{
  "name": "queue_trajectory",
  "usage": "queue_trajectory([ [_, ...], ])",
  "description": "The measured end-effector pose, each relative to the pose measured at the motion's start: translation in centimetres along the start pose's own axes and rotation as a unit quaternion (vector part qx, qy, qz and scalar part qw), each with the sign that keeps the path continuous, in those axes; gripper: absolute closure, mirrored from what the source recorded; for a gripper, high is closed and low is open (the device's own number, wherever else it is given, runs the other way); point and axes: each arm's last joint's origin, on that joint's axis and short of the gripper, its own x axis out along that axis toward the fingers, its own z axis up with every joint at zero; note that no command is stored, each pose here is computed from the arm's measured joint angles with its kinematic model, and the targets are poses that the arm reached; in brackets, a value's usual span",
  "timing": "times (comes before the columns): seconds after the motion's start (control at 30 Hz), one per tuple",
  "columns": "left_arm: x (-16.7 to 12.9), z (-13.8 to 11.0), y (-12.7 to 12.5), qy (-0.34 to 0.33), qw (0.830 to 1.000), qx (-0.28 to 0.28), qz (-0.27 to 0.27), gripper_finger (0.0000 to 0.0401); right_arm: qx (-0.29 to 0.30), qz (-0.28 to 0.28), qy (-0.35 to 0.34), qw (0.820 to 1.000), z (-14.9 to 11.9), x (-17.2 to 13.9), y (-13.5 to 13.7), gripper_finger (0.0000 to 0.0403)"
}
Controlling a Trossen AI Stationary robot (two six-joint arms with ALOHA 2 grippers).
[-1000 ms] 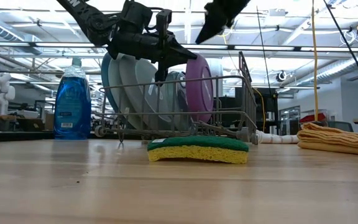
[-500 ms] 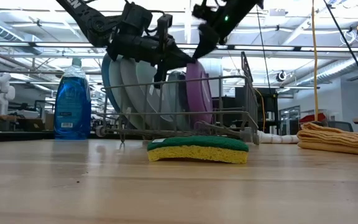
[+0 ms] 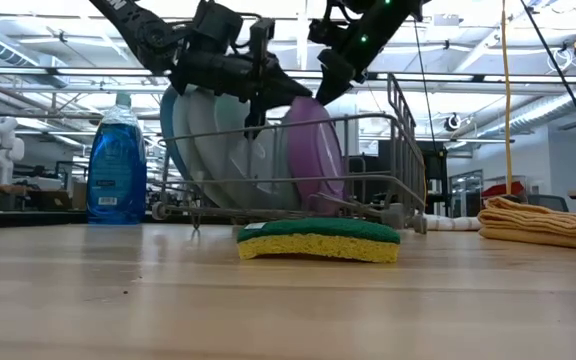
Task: Sort dishes
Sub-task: Put the purple plate in the dish rack
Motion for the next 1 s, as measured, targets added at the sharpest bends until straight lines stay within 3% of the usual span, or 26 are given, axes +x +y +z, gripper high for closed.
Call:
queue_trajectory([
  [0.27,-2.2,1.6,-2.9,-0.024,0.999,0.020,-0.039,0.0374,0.008,-0.008,0.011,1.000,-0.3,0.2,-0.2,0.0403],
  [0.53,-4.1,2.5,-4.9,-0.043,0.997,0.040,-0.043,0.0370,0.011,-0.007,0.015,1.000,-0.4,0.3,-0.2,0.0402],
  [0.73,-3.0,1.3,-5.0,-0.015,0.997,0.073,-0.012,0.0335,0.011,0.003,0.018,1.000,-0.5,0.4,0.0,0.0402],
  [1.0,-2.3,0.9,-5.0,-0.024,0.997,0.072,0.003,0.0276,0.011,0.012,0.007,1.000,-0.2,0.3,0.4,0.0402],
])
